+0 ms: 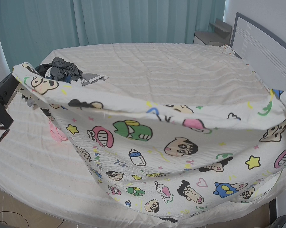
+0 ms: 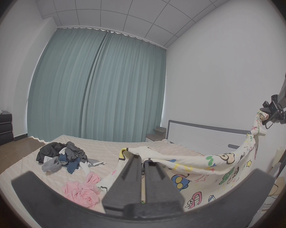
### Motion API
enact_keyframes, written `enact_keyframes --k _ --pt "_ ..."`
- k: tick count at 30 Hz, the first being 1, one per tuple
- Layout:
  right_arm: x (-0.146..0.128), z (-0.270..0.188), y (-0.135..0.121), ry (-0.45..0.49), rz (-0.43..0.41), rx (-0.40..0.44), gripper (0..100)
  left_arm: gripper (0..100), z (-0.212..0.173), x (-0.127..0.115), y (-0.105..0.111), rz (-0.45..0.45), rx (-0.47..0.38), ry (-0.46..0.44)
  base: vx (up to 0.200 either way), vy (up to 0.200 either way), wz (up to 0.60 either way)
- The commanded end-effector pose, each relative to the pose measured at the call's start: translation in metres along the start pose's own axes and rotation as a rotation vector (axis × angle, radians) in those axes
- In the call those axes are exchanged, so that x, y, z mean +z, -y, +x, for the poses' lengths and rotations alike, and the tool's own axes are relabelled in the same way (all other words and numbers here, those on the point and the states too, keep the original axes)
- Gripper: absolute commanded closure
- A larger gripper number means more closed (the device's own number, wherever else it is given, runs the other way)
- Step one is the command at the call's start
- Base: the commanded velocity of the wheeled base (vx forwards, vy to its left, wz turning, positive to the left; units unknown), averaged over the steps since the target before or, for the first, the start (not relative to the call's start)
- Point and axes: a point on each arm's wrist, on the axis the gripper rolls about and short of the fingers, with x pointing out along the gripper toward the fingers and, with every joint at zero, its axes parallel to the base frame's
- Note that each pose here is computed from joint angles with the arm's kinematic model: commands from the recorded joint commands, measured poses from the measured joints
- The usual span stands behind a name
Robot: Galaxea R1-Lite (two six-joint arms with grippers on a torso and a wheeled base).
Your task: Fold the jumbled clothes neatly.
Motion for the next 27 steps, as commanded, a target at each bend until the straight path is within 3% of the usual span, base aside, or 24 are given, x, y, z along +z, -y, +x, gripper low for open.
enact_keyframes --k 1,21,27 --pt "0.0024 0.0001 -0.0014 0.007 -0.004 0.004 100 100 -0.0002 -0.0001 -0.0002 0.000 0.002 0.000 0.000 0.000 0.00" --pt "0.0059 -0.0026 -0.0053 0.023 -0.013 0.015 100 100 -0.0004 0.0008 -0.0003 0.002 0.002 0.005 -0.200 0.000 0.00" --pt "0.0058 -0.0058 -0.0071 0.031 -0.018 0.017 100 100 -0.0037 0.0025 -0.0010 0.000 0.002 0.014 0.000 0.000 0.00"
